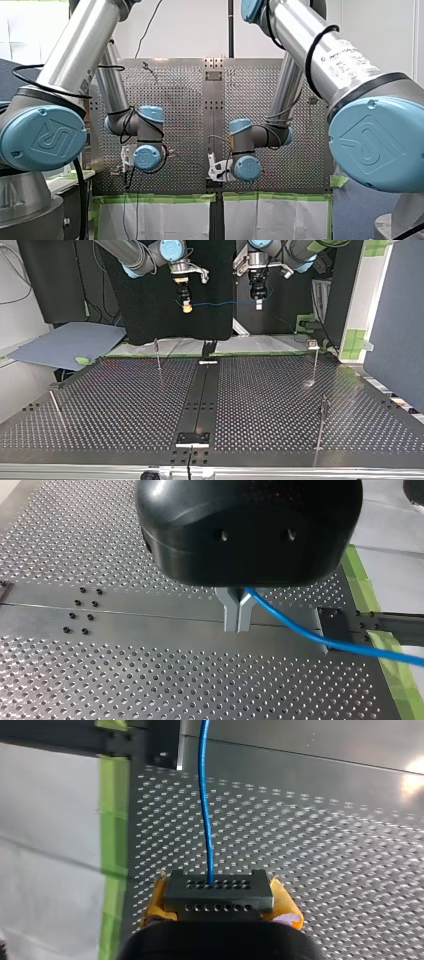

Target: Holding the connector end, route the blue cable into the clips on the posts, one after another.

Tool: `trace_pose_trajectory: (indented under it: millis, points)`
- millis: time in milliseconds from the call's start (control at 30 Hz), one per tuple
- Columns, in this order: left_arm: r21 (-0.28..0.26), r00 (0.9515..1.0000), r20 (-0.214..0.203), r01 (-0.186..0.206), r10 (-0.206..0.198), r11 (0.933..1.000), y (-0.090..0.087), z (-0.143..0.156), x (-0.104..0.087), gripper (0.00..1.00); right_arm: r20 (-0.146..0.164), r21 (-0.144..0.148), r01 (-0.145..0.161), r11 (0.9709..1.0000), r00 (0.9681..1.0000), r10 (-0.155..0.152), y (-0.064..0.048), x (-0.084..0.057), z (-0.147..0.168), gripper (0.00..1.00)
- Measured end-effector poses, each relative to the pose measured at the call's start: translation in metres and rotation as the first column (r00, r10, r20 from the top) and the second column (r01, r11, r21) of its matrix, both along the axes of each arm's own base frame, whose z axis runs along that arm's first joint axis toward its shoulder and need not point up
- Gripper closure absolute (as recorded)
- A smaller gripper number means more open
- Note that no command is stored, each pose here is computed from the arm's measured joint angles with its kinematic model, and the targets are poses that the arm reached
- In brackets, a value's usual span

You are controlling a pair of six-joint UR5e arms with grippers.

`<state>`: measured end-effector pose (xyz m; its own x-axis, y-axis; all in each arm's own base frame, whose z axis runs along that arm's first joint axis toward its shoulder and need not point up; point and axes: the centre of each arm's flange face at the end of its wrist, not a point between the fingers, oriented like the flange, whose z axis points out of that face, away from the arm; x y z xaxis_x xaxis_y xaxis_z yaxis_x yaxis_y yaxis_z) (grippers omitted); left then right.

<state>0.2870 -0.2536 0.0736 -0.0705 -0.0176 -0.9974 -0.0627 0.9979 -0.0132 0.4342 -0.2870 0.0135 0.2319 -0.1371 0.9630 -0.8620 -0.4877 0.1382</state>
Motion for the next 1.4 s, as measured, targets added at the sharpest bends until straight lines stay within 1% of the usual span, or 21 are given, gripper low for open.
trace_pose_trajectory:
  millis: [200,300,400,467,567,667,767,800,867,900,967,1067,1100,1167,1200,1267,1367,1400]
  points:
    - [0.0,1.0,-0.001,0.0,0.0,1.0,0.0,0.0,0.0,1.0,-0.043,0.044,0.001,0.9991,0.9991,0.001,0.005,-0.005,-0.006,1.0]
    - [-0.001,1.0,-0.001,0.002,-0.002,1.0,0.0,0.0,0.0,1.0,-0.055,0.055,0.002,0.9985,0.9985,0.001,0.007,-0.007,-0.007,1.0]
    - [-0.005,0.9999,-0.001,0.012,-0.012,0.9999,-0.002,0.005,-0.002,1.0,-0.056,0.058,0.004,0.9983,0.9984,-0.001,0.007,-0.007,-0.006,1.0]
    - [-0.009,0.9997,-0.001,0.023,-0.023,0.9997,-0.004,0.01,-0.003,1.0,-0.048,0.055,0.01,0.9984,0.9988,-0.007,0.005,-0.004,-0.002,1.0]
    - [-0.007,0.9994,-0.002,0.035,-0.035,0.9994,-0.005,0.017,-0.005,1.0,-0.022,0.05,0.014,0.9987,0.9997,-0.012,0.003,0.001,0.008,1.0]
    - [-0.003,0.9993,-0.002,0.037,-0.037,0.9993,-0.005,0.025,-0.005,1.0,0.017,0.046,-0.001,0.999,0.9999,0.0,0.003,0.007,0.02,1.0]
    - [-0.003,0.9997,-0.001,0.022,-0.022,0.9997,-0.002,0.034,-0.006,1.0,0.066,0.038,-0.021,0.9991,0.9976,0.019,0.001,0.015,0.035,1.0]
    - [-0.001,0.9999,-0.001,0.015,-0.015,0.9999,-0.001,0.036,-0.007,1.0,0.085,0.035,-0.03,0.9989,0.996,0.027,-0.001,0.018,0.042,1.0]
    - [0.01,1.0,-0.001,-0.001,0.001,0.9999,0.001,0.042,-0.007,1.0,0.11,0.034,-0.043,0.9985,0.9931,0.039,-0.003,0.023,0.052,1.0]
    - [0.017,1.0,-0.001,-0.006,0.006,0.9998,0.002,0.045,-0.007,1.0,0.124,0.033,-0.051,0.9982,0.9911,0.046,-0.004,0.026,0.058,1.0]
    - [0.031,0.9999,-0.001,-0.017,0.017,0.9994,0.005,0.051,-0.008,1.0,0.141,0.03,-0.063,0.9976,0.9883,0.058,-0.006,0.03,0.067,1.0]
    - [0.036,0.9994,-0.001,-0.036,0.036,0.9987,0.008,0.06,-0.009,1.0,0.164,0.018,-0.088,0.996,0.9829,0.084,-0.011,0.039,0.086,1.0]
    - [0.036,0.9991,-0.001,-0.042,0.043,0.9985,0.009,0.062,-0.01,1.0,0.174,0.011,-0.099,0.9951,0.9802,0.095,-0.012,0.042,0.095,1.0]
    - [0.029,0.9985,0.0,-0.055,0.055,0.9981,0.012,0.067,-0.01,1.0,0.187,0.0,-0.11,0.9939,0.9764,0.109,-0.014,0.046,0.107,1.0]
    - [0.026,0.9982,0.0,-0.059,0.059,0.9979,0.013,0.07,-0.01,1.0,0.196,-0.01,-0.117,0.9931,0.9737,0.116,-0.016,0.048,0.115,1.0]
    - [0.02,0.9977,0.003,-0.068,0.068,0.9975,0.015,0.076,-0.009,1.0,0.208,-0.023,-0.127,0.9916,0.9695,0.129,-0.017,0.051,0.127,1.0]
    - [0.001,0.9967,0.013,-0.08,0.08,0.9968,0.017,0.087,-0.005,1.0,0.23,-0.047,-0.148,0.9879,0.9609,0.155,-0.021,0.058,0.149,1.0]
    - [-0.007,0.9965,0.017,-0.082,0.082,0.9966,0.017,0.09,-0.004,1.0,0.238,-0.058,-0.157,0.986,0.9569,0.166,-0.022,0.061,0.158,1.0]
